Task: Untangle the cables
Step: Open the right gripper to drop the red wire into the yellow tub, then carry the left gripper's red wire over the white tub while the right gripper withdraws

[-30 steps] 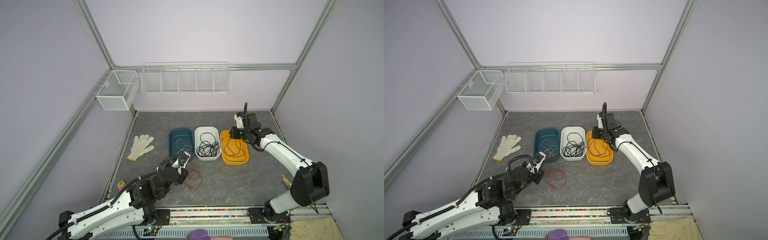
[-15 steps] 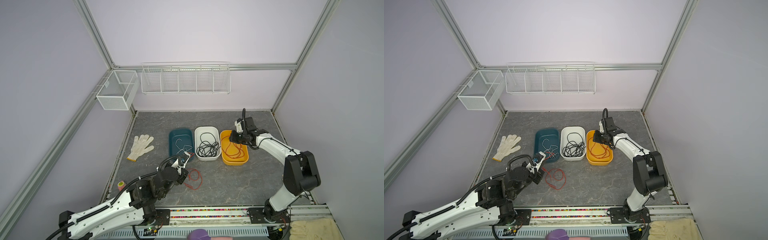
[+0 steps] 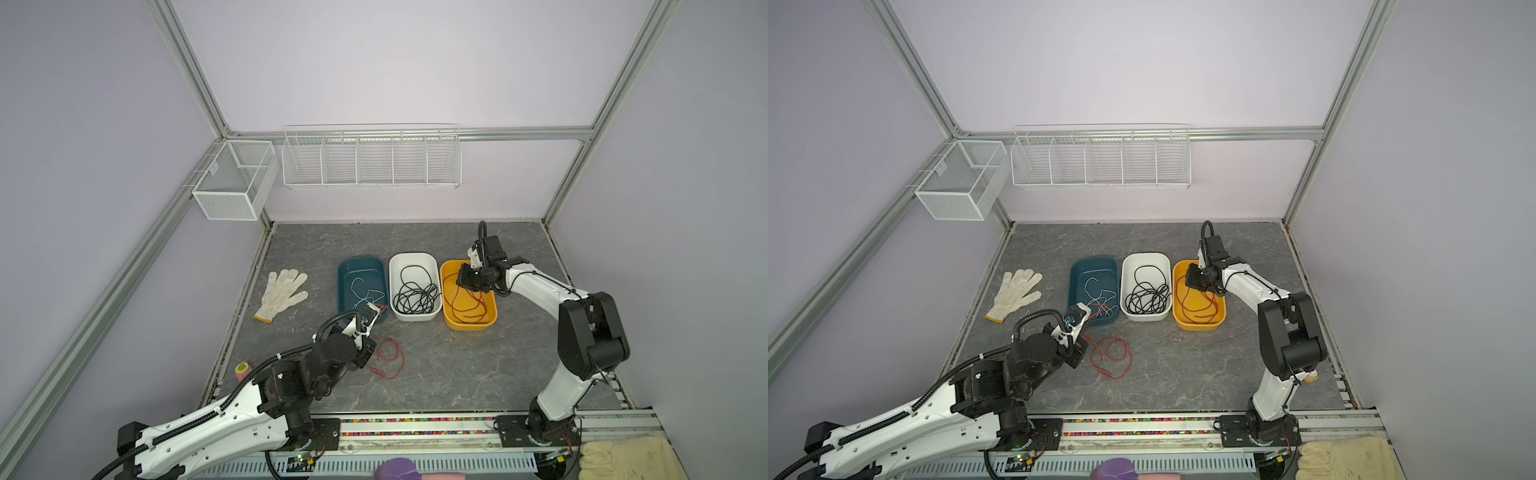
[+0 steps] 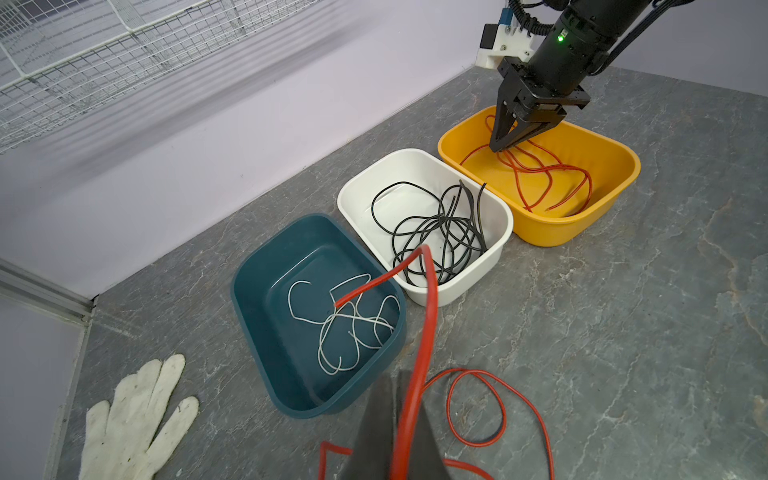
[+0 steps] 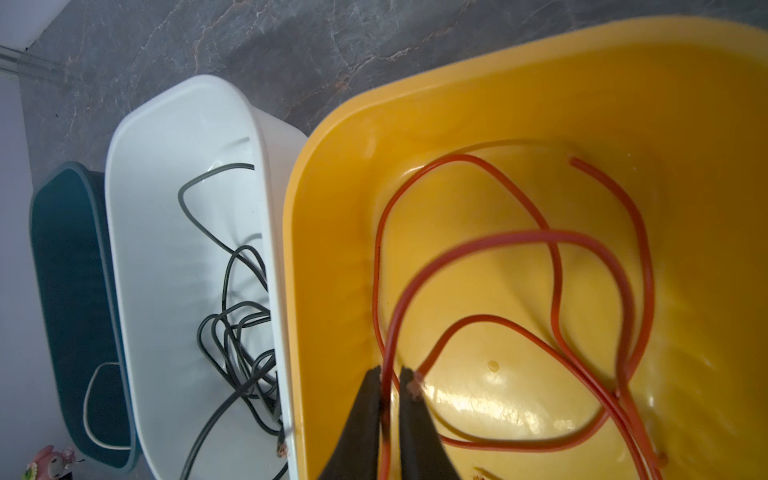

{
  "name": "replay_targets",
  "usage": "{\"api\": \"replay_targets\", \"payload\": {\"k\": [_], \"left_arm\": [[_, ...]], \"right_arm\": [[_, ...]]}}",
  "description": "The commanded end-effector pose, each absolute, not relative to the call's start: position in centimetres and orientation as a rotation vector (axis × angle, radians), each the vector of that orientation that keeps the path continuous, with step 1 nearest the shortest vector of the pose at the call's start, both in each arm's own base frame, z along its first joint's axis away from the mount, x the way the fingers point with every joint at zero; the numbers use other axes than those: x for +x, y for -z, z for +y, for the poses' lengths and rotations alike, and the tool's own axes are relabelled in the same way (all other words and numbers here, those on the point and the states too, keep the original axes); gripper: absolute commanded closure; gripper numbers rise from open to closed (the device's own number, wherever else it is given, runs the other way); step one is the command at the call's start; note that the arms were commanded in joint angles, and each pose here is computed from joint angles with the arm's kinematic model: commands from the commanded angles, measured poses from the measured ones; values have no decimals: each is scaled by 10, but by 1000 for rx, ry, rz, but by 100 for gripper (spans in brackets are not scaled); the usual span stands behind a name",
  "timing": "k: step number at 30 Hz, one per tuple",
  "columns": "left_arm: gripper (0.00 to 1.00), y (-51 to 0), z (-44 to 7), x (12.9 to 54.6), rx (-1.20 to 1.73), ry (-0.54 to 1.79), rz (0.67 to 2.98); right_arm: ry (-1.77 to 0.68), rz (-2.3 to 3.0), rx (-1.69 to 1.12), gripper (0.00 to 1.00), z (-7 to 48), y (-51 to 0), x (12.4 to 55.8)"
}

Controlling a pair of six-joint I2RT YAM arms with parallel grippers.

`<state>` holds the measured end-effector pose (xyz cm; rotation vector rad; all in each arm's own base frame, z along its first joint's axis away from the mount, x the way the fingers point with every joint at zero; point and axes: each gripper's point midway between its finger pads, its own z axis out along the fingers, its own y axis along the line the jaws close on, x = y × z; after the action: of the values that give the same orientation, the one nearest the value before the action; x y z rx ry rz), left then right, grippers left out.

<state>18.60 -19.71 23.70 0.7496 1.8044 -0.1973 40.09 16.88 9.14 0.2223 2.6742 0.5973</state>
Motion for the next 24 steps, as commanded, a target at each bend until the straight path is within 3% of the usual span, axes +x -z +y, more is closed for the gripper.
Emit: {"api": "replay_targets", "payload": {"k": [1, 13, 21, 23, 24], "left_arm": [[100, -245, -194, 187, 737, 193, 1789], [100, -245, -194, 187, 739, 188, 1788], [100, -244, -197, 184, 760, 204, 1796], [100, -244, -198, 184, 766, 206, 1802], [100, -244, -199, 184, 770, 210, 1804]], "right_arm": [[-605, 2657, 238, 76, 167, -107, 400], [-608, 2558, 204, 52, 160, -165, 387], [-662, 2450, 124, 20, 154, -233, 353], [-670, 2406, 99, 2, 150, -256, 339], [-672, 2388, 89, 10, 148, -265, 332]]}}
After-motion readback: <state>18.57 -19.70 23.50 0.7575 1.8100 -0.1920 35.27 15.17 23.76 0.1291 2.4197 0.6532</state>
